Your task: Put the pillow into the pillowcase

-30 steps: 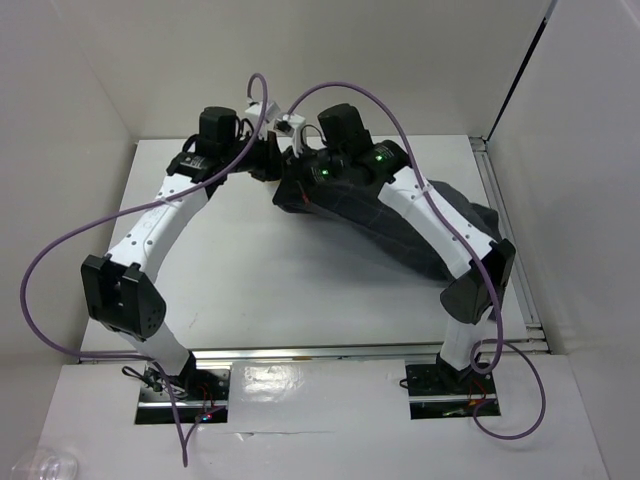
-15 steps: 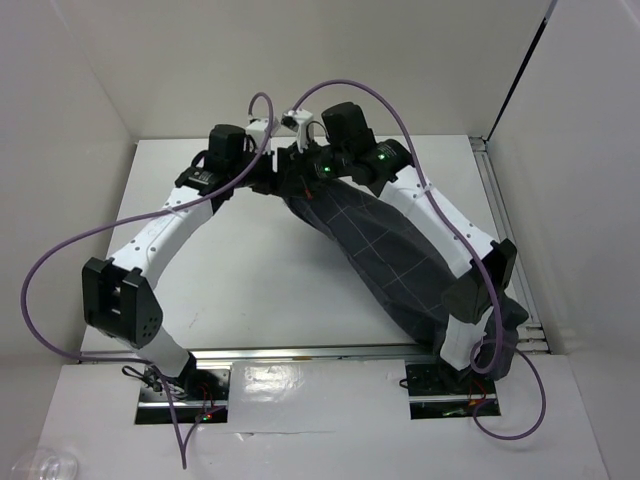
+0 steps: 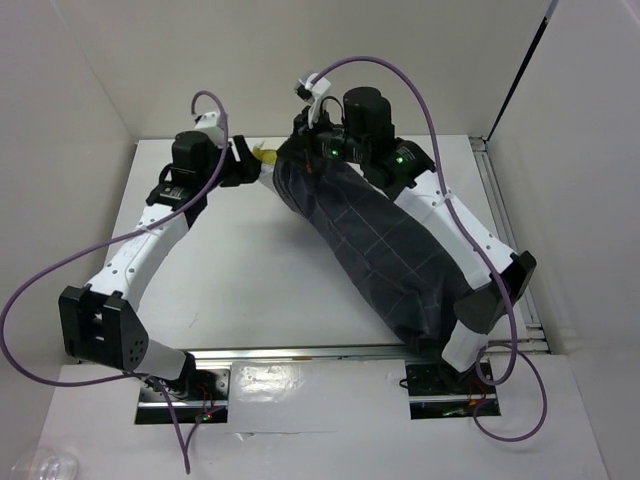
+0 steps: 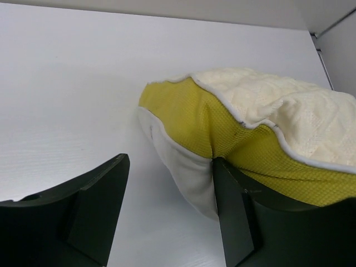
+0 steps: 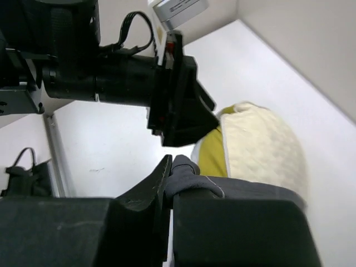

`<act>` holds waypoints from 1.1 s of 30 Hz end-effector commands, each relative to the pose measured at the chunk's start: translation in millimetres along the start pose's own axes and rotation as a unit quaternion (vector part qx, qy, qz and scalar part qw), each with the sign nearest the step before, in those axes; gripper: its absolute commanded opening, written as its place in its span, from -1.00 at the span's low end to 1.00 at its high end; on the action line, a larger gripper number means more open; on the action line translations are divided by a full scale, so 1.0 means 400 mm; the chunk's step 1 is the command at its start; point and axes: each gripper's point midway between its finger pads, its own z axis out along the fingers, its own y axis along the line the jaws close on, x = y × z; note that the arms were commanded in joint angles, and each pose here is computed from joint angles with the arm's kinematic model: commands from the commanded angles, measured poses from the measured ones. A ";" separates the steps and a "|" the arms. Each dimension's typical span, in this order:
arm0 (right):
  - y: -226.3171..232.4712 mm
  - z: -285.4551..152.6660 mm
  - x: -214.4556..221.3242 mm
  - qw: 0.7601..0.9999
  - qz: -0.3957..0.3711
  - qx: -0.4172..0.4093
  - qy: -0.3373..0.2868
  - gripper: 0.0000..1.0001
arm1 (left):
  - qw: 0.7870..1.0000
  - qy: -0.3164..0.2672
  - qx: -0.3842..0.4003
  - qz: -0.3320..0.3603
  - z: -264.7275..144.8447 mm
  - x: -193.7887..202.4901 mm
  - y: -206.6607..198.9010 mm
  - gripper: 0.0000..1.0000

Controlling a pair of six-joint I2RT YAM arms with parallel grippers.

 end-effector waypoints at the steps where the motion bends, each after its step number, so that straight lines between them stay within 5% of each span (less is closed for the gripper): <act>1: 0.094 -0.194 -0.401 0.954 -0.149 0.012 -0.261 -1.00 | 0.997 -0.010 -0.075 -0.030 -0.006 0.016 0.113 0.49; 9: 0.045 -0.289 -0.470 0.910 -0.258 0.119 -0.301 -1.00 | 0.988 -0.027 -0.132 -0.075 -0.015 -0.005 0.244 0.49; 14: 0.053 -0.270 -0.408 0.927 -0.241 0.096 -0.272 -1.00 | 0.993 0.005 -0.077 -0.087 0.001 0.038 0.210 0.41; 21: 0.071 -0.209 -0.285 0.954 -0.198 0.038 -0.223 -1.00 | 0.994 0.041 0.053 -0.088 0.013 0.064 0.084 -0.10; 26: 0.070 -0.151 -0.208 0.963 -0.182 0.006 -0.197 -1.00 | 0.973 0.078 0.198 -0.088 -0.006 0.081 -0.047 -0.99; 33: 0.058 -0.064 -0.116 0.973 -0.155 -0.030 -0.167 -1.00 | 0.938 0.086 0.336 -0.028 -0.097 0.064 -0.240 -1.00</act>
